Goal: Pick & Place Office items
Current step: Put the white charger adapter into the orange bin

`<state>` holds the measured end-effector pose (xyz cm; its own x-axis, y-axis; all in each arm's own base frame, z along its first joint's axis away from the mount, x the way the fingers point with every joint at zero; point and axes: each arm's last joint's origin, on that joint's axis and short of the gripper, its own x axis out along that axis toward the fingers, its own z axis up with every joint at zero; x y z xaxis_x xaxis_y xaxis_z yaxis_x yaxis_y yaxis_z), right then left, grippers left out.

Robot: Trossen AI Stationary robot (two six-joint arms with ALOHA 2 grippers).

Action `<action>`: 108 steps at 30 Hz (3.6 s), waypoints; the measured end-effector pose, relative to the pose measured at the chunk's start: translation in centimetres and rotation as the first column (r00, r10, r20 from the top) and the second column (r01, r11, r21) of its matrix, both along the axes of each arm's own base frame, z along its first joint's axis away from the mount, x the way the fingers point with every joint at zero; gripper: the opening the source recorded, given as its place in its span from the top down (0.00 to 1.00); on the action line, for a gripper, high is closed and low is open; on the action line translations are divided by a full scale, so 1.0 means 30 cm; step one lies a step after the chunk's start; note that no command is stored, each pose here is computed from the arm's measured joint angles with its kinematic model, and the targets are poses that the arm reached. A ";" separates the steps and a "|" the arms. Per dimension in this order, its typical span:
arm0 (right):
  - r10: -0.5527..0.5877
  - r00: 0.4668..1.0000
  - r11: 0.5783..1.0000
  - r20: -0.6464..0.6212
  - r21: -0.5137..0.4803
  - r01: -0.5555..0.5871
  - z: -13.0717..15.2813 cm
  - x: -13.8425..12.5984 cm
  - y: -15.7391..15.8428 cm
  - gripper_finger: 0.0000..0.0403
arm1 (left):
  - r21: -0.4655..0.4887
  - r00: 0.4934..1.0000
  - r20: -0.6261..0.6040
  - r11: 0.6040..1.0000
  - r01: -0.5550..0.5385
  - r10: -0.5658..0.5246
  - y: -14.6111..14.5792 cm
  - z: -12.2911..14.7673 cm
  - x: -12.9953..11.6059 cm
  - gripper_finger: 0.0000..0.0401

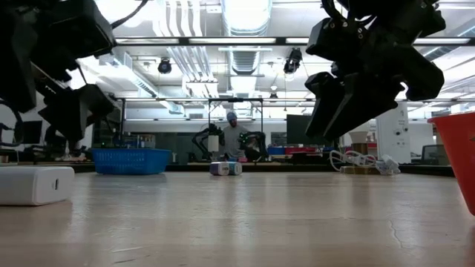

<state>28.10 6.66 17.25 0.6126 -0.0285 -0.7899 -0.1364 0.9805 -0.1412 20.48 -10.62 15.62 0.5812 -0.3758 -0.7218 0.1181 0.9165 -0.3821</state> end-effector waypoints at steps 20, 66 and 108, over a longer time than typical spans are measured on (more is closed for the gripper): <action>-0.003 0.999 1.000 -0.049 -0.012 0.003 -0.010 -0.013 -0.003 0.42 | 0.150 0.965 -0.259 0.986 0.077 -0.036 -0.113 -0.097 0.130 0.35; 0.060 0.962 0.996 0.266 -0.075 -0.042 -0.023 0.017 -0.024 0.44 | 0.384 0.975 0.154 0.919 0.089 -0.159 -0.151 -0.061 0.206 0.57; -0.157 0.738 0.955 0.657 -0.091 0.284 -0.053 -0.254 -0.390 0.46 | 0.350 0.538 0.652 0.842 0.411 -0.534 -0.083 0.068 0.848 0.57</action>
<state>20.50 -5.03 15.65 0.9277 -0.3233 -0.1865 0.2640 0.9217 -0.2841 45.93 -13.10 17.66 0.6892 -0.6844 -0.2377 0.7217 0.6777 0.1413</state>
